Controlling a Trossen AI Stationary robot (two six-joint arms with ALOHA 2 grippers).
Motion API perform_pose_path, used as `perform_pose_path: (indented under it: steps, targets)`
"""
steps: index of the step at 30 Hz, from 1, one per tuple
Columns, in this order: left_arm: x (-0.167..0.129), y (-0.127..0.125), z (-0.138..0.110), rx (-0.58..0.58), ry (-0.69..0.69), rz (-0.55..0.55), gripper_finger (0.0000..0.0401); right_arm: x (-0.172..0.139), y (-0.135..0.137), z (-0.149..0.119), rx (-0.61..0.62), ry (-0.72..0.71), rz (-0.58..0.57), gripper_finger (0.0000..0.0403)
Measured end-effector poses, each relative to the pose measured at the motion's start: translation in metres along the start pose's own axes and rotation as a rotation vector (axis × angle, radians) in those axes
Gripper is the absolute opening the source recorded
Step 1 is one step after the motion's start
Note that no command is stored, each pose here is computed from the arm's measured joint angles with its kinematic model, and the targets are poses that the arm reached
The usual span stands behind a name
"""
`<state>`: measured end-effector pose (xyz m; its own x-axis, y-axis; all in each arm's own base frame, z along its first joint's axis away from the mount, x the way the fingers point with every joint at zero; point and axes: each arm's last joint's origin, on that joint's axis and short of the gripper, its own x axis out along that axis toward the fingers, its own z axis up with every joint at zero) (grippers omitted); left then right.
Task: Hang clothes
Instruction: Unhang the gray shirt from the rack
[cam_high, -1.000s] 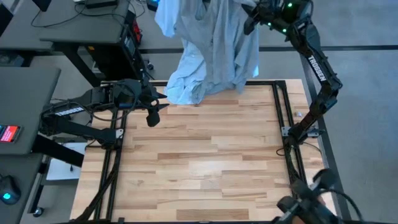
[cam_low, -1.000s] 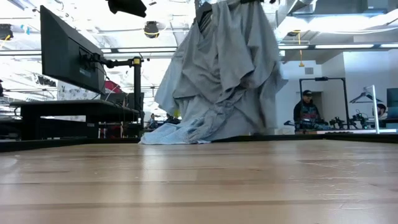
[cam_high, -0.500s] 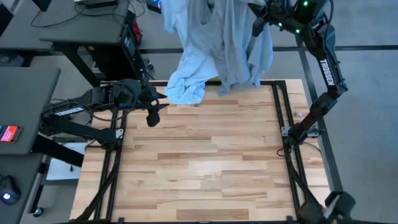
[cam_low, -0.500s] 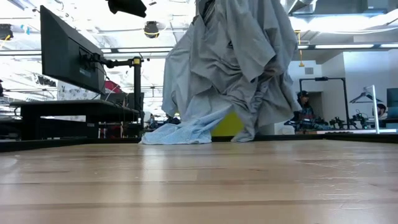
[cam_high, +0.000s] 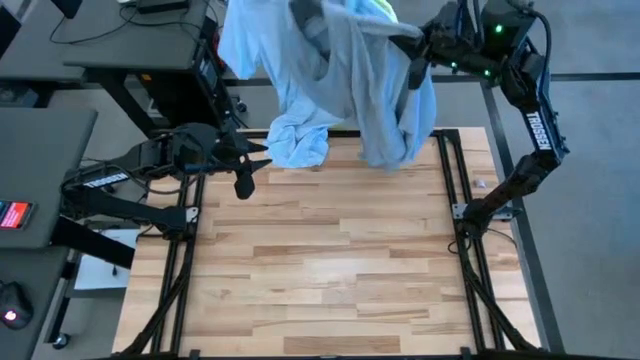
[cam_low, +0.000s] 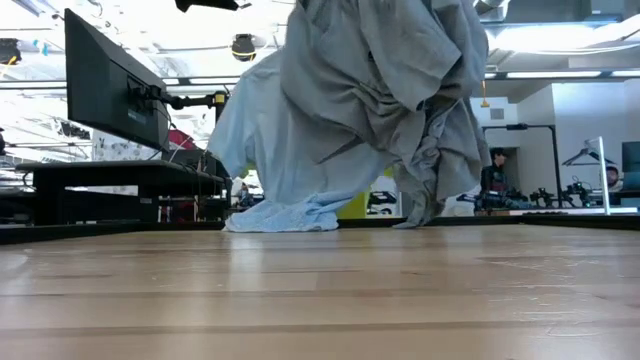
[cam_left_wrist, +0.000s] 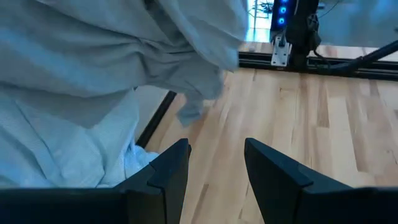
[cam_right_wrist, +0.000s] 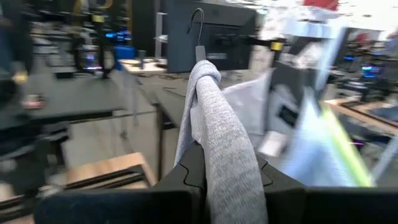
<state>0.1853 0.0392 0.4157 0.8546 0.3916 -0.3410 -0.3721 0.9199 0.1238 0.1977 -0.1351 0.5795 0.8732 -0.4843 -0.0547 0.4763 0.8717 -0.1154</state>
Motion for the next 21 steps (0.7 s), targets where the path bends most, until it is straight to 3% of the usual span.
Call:
perform_pose_path:
  steps: [10,15,21]
  targets:
    - [-0.031,0.009,0.035,-0.011,-0.125,0.005,0.0142,0.010,0.046,-0.025,0.032,0.267,0.202,0.0022]
    - [-0.036,0.011,0.045,0.023,-0.046,0.001,0.0156,0.027,0.076,-0.042,0.040,0.414,0.304,0.0022]
    - [-0.020,0.005,0.044,0.163,0.093,-0.041,0.0171,0.064,0.111,-0.065,0.007,0.526,0.391,0.0022]
